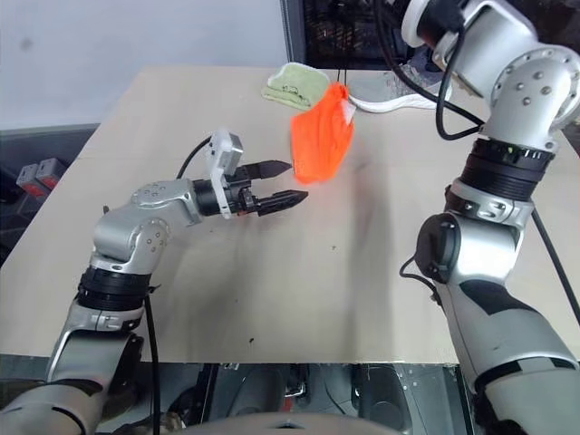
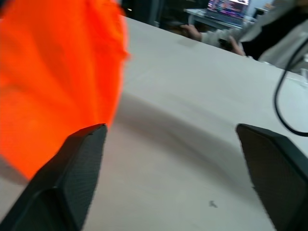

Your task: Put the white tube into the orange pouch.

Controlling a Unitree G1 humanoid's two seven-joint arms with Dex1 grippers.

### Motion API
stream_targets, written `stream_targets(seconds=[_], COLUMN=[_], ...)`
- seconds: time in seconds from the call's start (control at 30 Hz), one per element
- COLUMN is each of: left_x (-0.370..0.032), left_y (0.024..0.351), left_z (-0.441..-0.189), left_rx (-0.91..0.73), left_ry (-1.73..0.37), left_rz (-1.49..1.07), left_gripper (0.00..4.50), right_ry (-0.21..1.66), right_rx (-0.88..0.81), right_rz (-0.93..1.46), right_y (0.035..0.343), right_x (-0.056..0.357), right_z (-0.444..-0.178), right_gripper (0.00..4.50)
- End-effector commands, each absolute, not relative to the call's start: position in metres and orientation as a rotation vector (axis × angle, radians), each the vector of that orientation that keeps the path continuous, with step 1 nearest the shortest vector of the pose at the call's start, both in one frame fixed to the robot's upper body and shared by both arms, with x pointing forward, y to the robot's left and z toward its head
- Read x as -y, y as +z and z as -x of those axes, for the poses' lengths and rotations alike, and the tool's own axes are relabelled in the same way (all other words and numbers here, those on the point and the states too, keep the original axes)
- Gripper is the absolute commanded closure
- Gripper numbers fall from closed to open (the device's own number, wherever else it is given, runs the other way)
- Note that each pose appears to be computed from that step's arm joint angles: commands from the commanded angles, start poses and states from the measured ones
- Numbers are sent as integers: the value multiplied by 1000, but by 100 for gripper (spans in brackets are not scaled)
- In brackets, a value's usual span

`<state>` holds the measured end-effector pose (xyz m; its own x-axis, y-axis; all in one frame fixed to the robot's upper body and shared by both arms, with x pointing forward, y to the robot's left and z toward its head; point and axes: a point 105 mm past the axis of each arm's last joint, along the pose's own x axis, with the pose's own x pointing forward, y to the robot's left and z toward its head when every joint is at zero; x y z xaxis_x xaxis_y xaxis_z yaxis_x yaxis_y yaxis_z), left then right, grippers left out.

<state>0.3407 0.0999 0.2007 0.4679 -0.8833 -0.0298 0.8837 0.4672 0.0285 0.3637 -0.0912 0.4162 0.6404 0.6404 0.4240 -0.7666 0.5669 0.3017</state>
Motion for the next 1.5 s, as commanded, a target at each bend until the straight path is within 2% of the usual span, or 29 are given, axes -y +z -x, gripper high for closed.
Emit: stream_targets(seconds=[0.03,0.13,0.3,0.43,0.6,0.7,0.93,1.07,1.43,1.47,1.5], left_x=[-106,-98,-88,-73,-57,-47,-29,-24,-11,-11,-11], left_y=[248,278,286,300,335,354,376,384,385,384,383], left_z=[-345,-353,-348,-350,-360,-358,-366,-364,-362,-362,-363], left_rx=[185,260,267,321,392,436,492,522,504,502,498], left_ry=[-1026,-1004,-1066,-1073,-1057,-1098,-1093,-1116,-1205,-1208,-1208], left_rz=[74,134,150,76,55,58,-26,-20,-2,-2,-1], left_gripper=[5,5,5,5,5,5,5,115,115,171,203], right_ry=[871,845,794,818,833,837,830,820,822,822,822], right_rx=[399,419,481,407,398,370,350,343,328,328,329], right_rz=[-464,-395,-444,-386,-387,-351,-286,-272,-259,-259,-260], right_y=[448,451,476,452,449,438,427,423,415,415,416], right_x=[94,96,114,95,92,86,83,83,82,82,82], right_z=[-344,-342,-339,-340,-337,-337,-332,-331,-325,-325,-325], right_gripper=[450,450,450,450,450,450,450,450,450,450,450])
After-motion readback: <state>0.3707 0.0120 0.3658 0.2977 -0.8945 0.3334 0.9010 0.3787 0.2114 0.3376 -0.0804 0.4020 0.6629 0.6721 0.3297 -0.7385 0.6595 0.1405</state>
